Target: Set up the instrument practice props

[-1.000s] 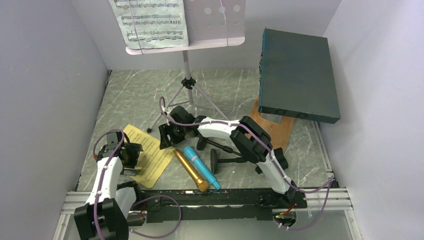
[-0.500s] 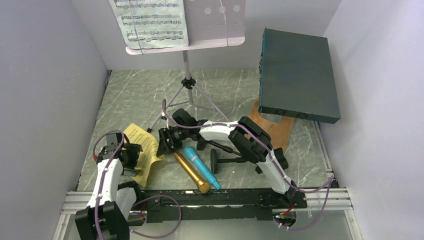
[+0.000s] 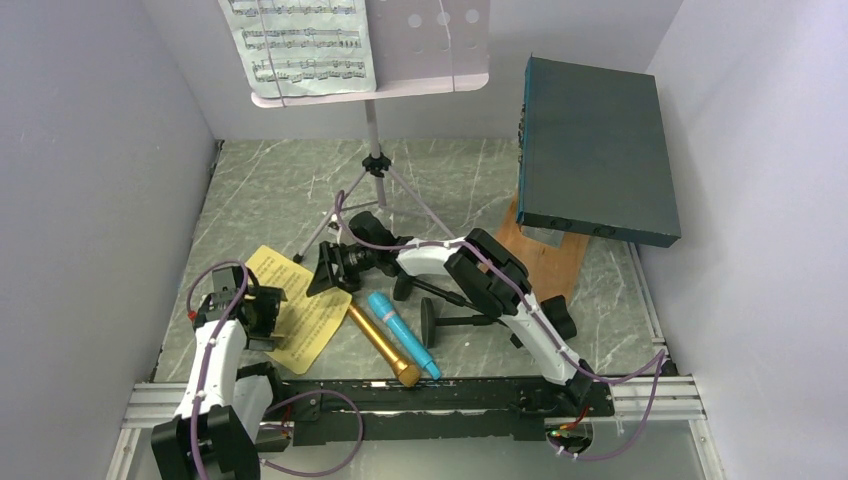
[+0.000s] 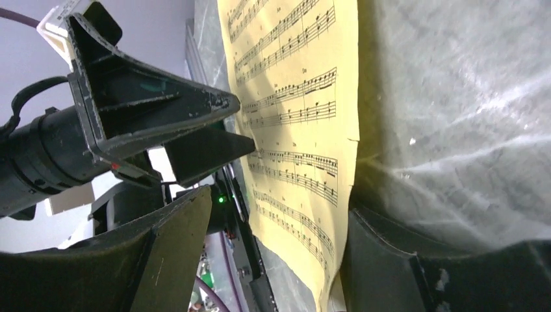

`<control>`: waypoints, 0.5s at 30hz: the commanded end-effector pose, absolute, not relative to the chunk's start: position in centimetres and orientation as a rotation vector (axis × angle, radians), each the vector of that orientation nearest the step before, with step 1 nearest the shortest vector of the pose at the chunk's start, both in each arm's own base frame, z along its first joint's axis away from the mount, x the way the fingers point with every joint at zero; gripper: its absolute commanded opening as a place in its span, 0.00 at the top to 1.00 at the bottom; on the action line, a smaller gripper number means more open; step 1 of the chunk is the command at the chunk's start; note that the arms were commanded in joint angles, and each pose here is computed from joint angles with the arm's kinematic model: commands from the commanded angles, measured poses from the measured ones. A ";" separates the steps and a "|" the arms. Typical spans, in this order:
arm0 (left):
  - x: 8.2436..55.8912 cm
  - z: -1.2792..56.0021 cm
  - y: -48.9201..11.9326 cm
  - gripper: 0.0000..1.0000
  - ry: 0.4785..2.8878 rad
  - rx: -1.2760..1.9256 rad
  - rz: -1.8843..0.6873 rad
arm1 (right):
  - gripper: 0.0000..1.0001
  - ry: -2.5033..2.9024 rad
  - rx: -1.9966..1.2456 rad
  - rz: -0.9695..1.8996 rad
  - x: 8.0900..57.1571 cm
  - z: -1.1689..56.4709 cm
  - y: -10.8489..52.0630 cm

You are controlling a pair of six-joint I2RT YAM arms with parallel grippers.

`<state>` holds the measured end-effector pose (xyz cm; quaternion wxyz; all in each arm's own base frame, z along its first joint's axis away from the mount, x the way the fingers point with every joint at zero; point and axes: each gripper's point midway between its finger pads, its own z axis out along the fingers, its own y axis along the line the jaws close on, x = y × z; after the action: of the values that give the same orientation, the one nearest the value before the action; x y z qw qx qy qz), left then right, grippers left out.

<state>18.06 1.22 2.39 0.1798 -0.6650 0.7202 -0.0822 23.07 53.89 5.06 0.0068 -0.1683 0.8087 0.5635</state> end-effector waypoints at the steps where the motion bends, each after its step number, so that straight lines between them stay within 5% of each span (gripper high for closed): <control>1: 17.2 0.4 0.4 0.11 2.053 -1.924 -0.251 | 0.30 2.456 -0.520 1.729 25.5 6.6 54.8; 5: 17.4 1.0 0.6 0.09 2.069 -1.888 -0.246 | 0.42 2.436 -0.550 1.674 25.8 7.2 54.5; 9: 18.4 2.6 1.0 0.04 2.074 -1.814 -0.259 | 0.81 2.410 -0.553 1.691 25.4 7.3 54.5; 15: 19.0 5.2 2.0 0.01 2.083 -1.738 -0.205 | 0.97 2.365 -0.587 1.578 24.8 7.8 54.0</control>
<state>18.71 1.11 3.22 0.1887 -0.6438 0.7360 -0.0908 24.69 54.16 4.47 0.0557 -0.1812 0.8179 0.5433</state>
